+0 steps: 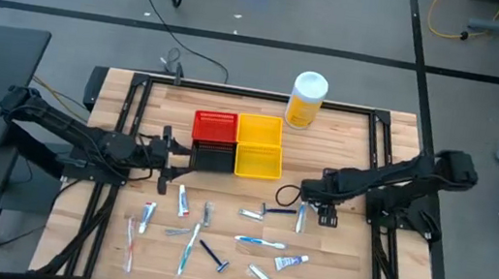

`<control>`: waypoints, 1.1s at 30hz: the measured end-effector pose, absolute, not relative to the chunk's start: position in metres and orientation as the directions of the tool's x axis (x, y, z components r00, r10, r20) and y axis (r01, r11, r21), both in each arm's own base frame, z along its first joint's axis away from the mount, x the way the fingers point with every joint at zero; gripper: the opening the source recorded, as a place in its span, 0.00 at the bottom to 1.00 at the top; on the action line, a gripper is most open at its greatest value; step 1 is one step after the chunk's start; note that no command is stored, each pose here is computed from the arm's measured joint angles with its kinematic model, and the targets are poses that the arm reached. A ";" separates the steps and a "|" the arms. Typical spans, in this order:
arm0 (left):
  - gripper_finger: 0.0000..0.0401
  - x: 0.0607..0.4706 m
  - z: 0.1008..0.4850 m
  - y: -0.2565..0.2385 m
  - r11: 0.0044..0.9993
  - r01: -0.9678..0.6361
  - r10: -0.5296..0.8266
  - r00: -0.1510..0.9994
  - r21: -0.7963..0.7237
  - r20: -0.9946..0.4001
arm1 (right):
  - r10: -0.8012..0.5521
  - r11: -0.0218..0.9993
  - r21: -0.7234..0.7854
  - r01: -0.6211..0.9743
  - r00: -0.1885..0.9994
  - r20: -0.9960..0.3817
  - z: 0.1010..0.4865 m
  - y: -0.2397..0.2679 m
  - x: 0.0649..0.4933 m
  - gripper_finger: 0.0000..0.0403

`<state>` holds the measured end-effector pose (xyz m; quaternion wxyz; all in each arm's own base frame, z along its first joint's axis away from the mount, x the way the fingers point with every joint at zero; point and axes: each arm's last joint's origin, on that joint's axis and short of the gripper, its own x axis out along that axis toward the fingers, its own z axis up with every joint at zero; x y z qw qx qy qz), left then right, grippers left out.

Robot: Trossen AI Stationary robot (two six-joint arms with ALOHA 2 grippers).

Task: Pick & Place Travel size toiletries
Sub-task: Put the white toothpaste into the bottom yellow bin

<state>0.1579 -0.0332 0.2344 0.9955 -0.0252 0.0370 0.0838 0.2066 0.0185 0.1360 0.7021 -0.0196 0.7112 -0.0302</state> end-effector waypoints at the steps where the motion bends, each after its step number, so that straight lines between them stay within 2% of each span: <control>1: 0.53 0.158 0.234 -0.033 0.985 -0.168 0.165 0.983 -0.044 -0.077 | -0.068 0.998 -0.068 0.014 -0.016 -0.998 0.136 0.018 0.207 0.61; 8: 0.53 0.158 0.235 -0.033 0.985 -0.168 0.165 0.983 -0.034 -0.076 | -0.017 1.000 -0.017 -0.012 -0.008 -1.000 0.134 0.020 0.209 0.41; 11: 0.53 0.158 0.235 -0.033 0.985 -0.168 0.165 0.983 -0.034 -0.077 | 0.000 1.000 0.000 -0.018 -0.004 -1.000 0.134 0.020 0.209 0.35; 21: 0.53 0.158 0.235 -0.033 0.985 -0.168 0.165 0.983 -0.037 -0.077 | 0.025 0.999 0.025 0.025 0.004 -1.000 0.135 0.021 0.210 0.28; 27: 0.53 0.158 0.235 -0.033 0.985 -0.168 0.165 0.983 -0.037 -0.077 | 0.089 0.995 0.091 0.051 0.046 -0.995 0.140 0.023 0.210 0.25; 33: 0.53 0.158 0.235 -0.033 0.985 -0.168 0.165 0.983 -0.038 -0.075 | 0.078 0.991 0.083 0.102 0.055 -0.995 0.145 0.023 0.207 0.21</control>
